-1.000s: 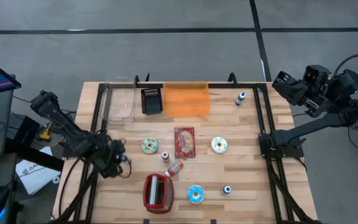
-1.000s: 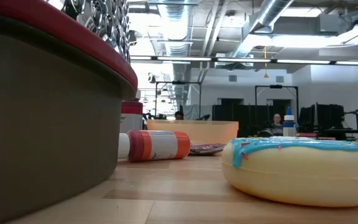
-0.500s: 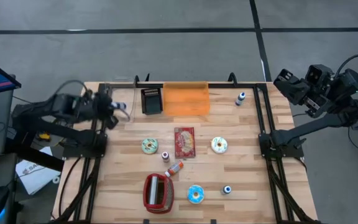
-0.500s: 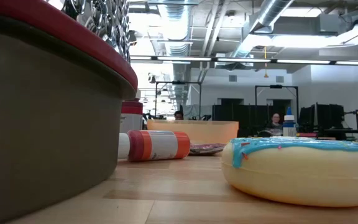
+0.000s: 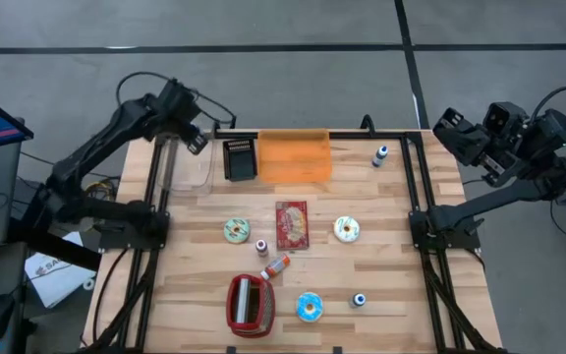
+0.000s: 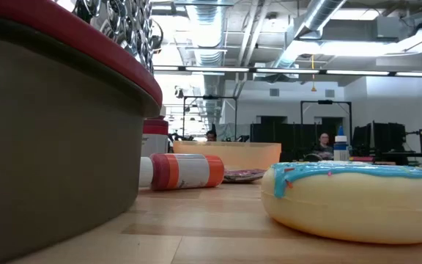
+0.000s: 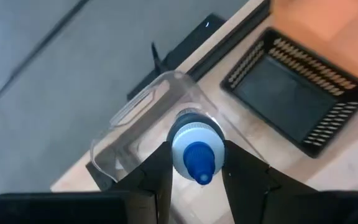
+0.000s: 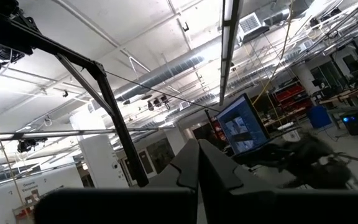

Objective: Pick & Place Food Item
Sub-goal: Put the bottom left blue food coloring bottle into the transparent bin

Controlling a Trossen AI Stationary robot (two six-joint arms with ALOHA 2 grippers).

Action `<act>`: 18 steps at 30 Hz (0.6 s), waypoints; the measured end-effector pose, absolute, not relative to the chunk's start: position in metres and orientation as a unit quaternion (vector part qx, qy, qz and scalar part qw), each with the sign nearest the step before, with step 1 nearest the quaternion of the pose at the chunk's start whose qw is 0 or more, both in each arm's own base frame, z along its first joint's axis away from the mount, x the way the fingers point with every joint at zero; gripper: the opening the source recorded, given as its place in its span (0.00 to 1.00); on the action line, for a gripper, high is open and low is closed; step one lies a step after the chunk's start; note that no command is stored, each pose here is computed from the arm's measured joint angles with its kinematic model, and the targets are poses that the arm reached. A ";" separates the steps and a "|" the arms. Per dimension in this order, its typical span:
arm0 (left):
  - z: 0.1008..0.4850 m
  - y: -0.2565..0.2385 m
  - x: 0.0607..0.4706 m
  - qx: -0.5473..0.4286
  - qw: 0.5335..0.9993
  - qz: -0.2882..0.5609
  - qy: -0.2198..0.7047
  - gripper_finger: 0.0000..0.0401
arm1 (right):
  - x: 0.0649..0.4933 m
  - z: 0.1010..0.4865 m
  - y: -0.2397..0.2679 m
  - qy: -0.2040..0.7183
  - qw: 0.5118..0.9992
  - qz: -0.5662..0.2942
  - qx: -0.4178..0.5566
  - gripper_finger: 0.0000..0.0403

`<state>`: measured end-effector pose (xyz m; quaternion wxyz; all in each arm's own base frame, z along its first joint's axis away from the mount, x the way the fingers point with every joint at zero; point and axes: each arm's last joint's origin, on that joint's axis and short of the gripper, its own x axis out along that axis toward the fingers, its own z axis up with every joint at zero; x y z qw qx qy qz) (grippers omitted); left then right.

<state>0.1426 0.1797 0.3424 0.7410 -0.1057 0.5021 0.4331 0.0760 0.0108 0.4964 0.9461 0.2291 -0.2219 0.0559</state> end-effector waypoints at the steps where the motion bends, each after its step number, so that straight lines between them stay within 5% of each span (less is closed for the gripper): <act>1: 0.338 0.187 0.141 -0.118 0.735 0.435 0.507 0.26 | 0.076 0.496 0.011 -0.220 0.947 0.055 0.229 0.00; 18: 0.296 0.246 0.139 -0.229 0.692 0.466 0.502 0.26 | 0.087 0.492 0.013 -0.193 0.953 0.051 0.226 0.00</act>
